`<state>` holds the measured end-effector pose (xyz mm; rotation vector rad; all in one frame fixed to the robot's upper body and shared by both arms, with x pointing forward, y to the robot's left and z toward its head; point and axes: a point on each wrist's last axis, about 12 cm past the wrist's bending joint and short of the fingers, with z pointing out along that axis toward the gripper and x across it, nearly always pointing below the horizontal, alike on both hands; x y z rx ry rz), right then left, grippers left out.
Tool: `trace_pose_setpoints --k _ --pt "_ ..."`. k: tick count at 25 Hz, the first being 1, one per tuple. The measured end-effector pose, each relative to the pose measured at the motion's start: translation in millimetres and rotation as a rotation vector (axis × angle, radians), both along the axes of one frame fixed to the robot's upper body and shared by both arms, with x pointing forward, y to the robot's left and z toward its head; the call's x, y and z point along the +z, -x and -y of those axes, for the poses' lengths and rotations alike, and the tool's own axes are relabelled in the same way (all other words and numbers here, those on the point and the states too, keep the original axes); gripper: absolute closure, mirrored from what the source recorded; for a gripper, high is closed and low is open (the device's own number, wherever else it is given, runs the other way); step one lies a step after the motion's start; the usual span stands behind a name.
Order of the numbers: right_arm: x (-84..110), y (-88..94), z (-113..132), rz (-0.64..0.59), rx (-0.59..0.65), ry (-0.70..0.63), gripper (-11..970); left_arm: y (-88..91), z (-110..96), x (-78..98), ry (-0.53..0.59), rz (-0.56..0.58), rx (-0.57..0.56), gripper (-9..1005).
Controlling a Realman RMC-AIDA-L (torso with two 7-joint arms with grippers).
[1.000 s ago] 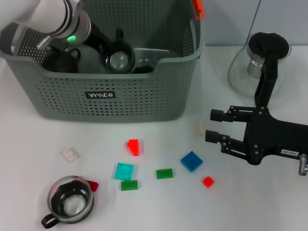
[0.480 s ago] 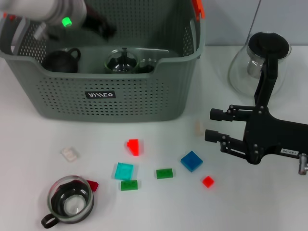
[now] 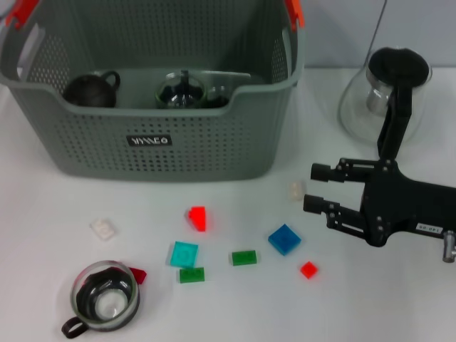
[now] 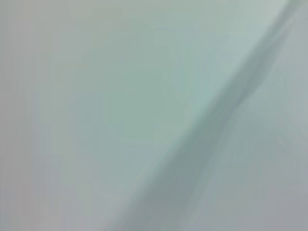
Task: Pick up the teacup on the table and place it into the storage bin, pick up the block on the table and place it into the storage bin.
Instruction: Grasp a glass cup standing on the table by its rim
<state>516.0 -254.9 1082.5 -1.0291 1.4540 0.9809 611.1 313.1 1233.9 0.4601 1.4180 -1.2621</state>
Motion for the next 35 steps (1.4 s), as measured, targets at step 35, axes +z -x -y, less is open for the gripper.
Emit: trace_pose_setpoints --k 35 --pt "-0.7 1.4 0.8 -0.005 0.008 0.003 466 83.4 47.2 -50.8 -1.376 -0.469 -0.224 184"
